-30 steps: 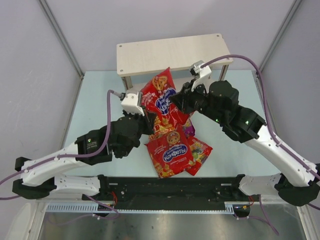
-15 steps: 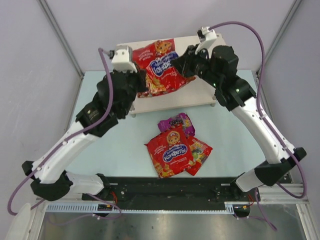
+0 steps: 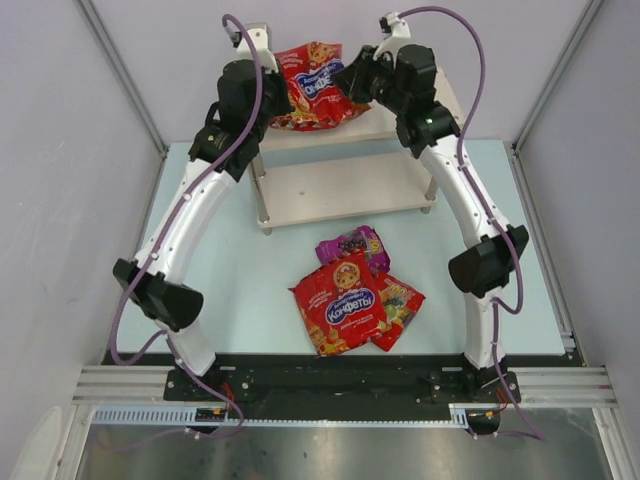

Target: Place and organize the candy bags onto the shelf

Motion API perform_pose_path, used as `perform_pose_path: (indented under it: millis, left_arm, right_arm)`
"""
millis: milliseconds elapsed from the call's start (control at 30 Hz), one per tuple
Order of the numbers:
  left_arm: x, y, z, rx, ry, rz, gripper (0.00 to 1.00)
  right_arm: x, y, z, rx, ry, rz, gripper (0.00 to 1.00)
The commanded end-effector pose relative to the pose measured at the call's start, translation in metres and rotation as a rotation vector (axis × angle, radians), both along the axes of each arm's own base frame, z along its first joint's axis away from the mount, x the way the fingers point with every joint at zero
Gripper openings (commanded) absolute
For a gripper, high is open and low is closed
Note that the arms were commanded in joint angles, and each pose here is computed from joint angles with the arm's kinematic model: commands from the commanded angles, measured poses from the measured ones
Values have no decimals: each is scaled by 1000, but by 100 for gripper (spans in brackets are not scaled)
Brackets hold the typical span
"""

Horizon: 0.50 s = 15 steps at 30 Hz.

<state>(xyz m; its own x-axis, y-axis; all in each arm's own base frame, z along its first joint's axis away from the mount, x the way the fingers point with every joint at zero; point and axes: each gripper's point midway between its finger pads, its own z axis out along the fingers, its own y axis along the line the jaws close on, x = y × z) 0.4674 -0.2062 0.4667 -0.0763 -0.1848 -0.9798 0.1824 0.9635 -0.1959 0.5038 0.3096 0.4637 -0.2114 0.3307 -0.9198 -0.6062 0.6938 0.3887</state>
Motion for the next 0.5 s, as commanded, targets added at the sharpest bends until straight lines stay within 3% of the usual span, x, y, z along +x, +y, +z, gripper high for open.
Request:
perform_pose_path:
  millis: [0, 167, 467]
  left_arm:
    - [10, 10, 53, -91, -147, -54, 0]
    - [28, 30, 34, -100, -106, -29, 0]
    - [21, 37, 1, -99, -57, -35, 0]
  right_arm:
    - [-3, 3, 55, 106, -144, 58, 0]
    - [4, 7, 41, 106, -118, 72, 0]
    - [2, 4, 23, 85, -82, 67, 0]
